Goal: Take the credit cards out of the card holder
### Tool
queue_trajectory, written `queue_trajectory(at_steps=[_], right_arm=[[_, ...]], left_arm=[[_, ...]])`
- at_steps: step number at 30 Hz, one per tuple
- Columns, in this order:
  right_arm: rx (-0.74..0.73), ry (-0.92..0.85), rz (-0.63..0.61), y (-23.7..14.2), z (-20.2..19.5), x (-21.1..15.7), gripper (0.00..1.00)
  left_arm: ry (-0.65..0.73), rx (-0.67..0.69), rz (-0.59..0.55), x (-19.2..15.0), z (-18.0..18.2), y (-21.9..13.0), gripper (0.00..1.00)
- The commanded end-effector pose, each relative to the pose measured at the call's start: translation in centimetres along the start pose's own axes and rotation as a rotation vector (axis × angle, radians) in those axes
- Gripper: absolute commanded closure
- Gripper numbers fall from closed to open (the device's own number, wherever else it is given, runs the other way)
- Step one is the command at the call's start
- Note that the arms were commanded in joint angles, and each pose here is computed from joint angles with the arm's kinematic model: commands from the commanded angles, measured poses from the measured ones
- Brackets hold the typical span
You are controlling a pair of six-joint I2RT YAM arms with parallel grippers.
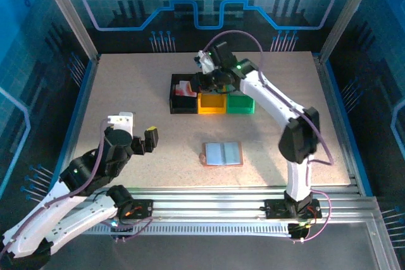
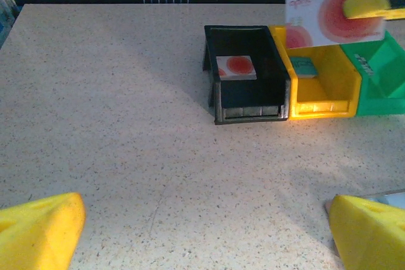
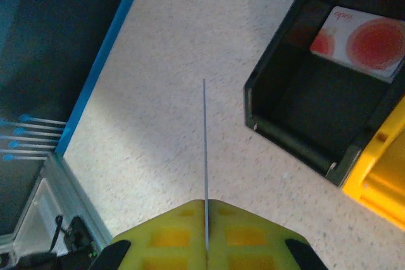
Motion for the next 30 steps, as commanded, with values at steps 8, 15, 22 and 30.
queue_trajectory(at_steps=[8, 15, 22, 30], right_arm=[[-0.088, 0.12, 0.104, 5.8, -4.1, 3.9, 1.0], [-0.061, 0.171, 0.119, 8.5, -6.7, 4.2, 1.0], [0.006, 0.107, 0.144, 8.2, -5.2, 3.6, 1.0], [0.119, 0.11, 0.144, 5.7, -4.7, 3.4, 1.0]], left_arm=[[0.069, 0.036, 0.093, -0.7, -0.5, 1.7, 0.01], [0.068, 0.023, 0.101, -0.7, -0.5, 1.8, 0.01], [0.031, -0.023, 0.126, -0.8, -0.9, 2.3, 0.01], [-0.108, -0.271, 0.185, 1.4, -2.4, 4.3, 0.01]])
Point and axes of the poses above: each hand's point on the last joint's axis, 136 mm out from that joint toward the fingers, its own y axis out along the fingers, its own z axis along the line the jaws close on, x = y × z, the point moved 7 cm from there along -y, back along the fingers, and after that the axes turned 7 degrees about y, right-handed, at the moved point
